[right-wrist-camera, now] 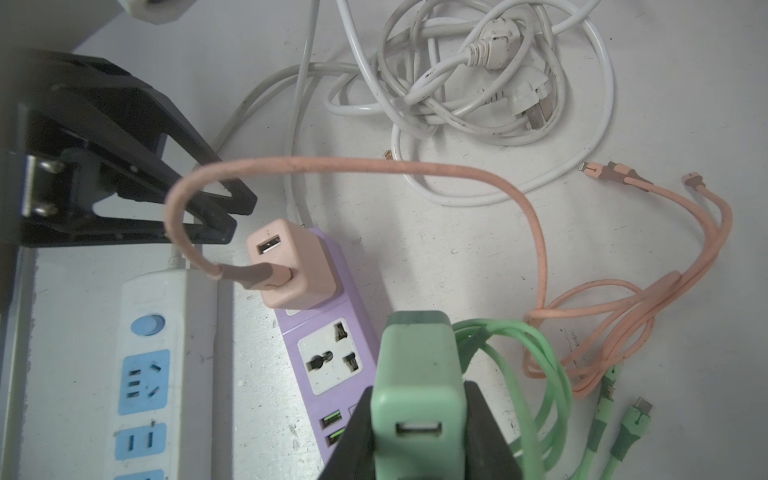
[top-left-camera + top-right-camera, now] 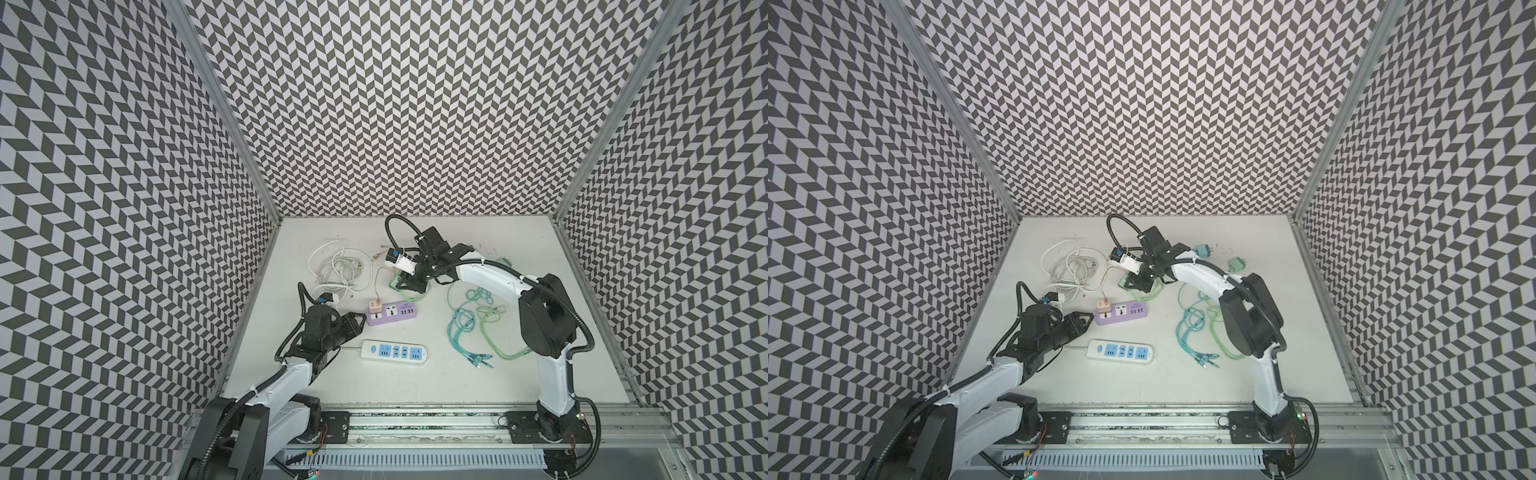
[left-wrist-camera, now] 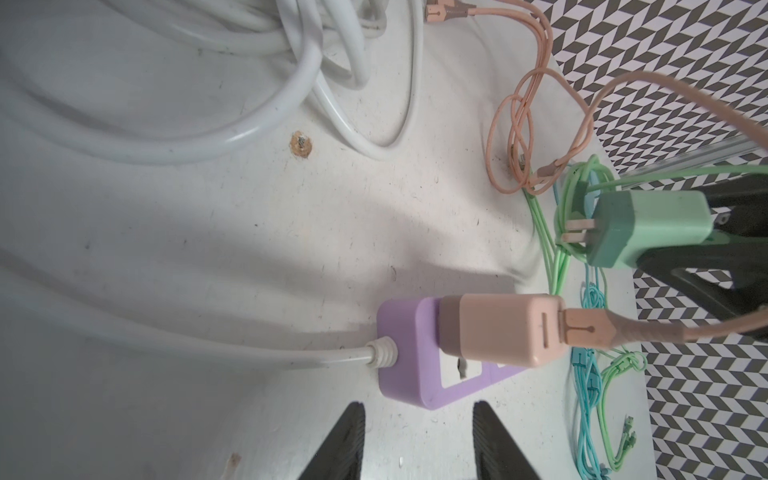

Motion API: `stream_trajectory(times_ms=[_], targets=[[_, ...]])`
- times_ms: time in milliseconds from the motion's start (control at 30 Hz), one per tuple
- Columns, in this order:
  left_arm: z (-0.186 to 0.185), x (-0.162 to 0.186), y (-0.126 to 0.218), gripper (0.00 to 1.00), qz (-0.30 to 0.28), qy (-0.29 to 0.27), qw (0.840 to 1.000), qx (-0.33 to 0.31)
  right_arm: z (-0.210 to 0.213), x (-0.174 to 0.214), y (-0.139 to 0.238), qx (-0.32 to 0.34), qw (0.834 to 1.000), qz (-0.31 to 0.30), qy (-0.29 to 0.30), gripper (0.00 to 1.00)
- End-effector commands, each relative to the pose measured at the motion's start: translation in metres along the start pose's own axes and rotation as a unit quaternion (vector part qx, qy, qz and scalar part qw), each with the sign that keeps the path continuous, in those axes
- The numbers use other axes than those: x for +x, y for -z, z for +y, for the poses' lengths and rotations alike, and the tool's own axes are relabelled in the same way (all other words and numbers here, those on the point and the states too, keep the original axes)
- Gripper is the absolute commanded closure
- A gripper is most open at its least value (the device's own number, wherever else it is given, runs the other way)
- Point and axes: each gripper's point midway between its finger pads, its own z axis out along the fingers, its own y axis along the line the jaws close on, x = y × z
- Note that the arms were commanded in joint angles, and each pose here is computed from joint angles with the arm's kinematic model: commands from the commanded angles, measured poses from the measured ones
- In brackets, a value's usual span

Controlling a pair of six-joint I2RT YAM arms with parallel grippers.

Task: Insert the plug
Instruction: 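Move the light green charger over the purple power strip with the right gripper, then lower the charger prongs toward the socket beside the pink charger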

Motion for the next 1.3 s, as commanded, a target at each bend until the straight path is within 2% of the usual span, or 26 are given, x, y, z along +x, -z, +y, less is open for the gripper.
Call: stream_trajectory(times_ms=[0, 200, 400, 467, 600, 767, 1267], targets=[[-0.002, -0.002, -0.003, 0.56, -0.003, -0.009, 1.0, 0.013, 0.001, -0.005, -0.001, -0.002, 1.0, 0.001, 0.029, 0.91], [-0.001, 0.001, -0.006, 0.57, 0.005, -0.009, 1.0, 0.014, -0.023, -0.02, 0.005, 0.064, 0.998, -0.016, 0.01, 0.91], [0.002, 0.003, -0.009, 0.56, 0.011, -0.009, 1.0, 0.011, -0.024, -0.032, 0.012, 0.069, 0.997, -0.038, 0.005, 0.91], [0.003, 0.004, -0.01, 0.57, 0.013, -0.009, 1.0, 0.01, -0.02, -0.033, 0.013, 0.059, 0.998, -0.038, 0.003, 0.91], [0.004, 0.005, -0.012, 0.57, 0.016, -0.009, 1.0, 0.009, 0.005, -0.027, 0.01, -0.013, 0.999, -0.032, 0.028, 0.9], [0.004, 0.005, -0.015, 0.57, 0.019, -0.008, 1.0, 0.011, 0.018, -0.012, 0.003, -0.05, 0.998, -0.012, 0.037, 0.9], [0.007, 0.008, -0.02, 0.59, 0.027, -0.006, 1.0, 0.01, 0.03, 0.005, -0.023, -0.057, 0.994, 0.037, 0.082, 0.89]])
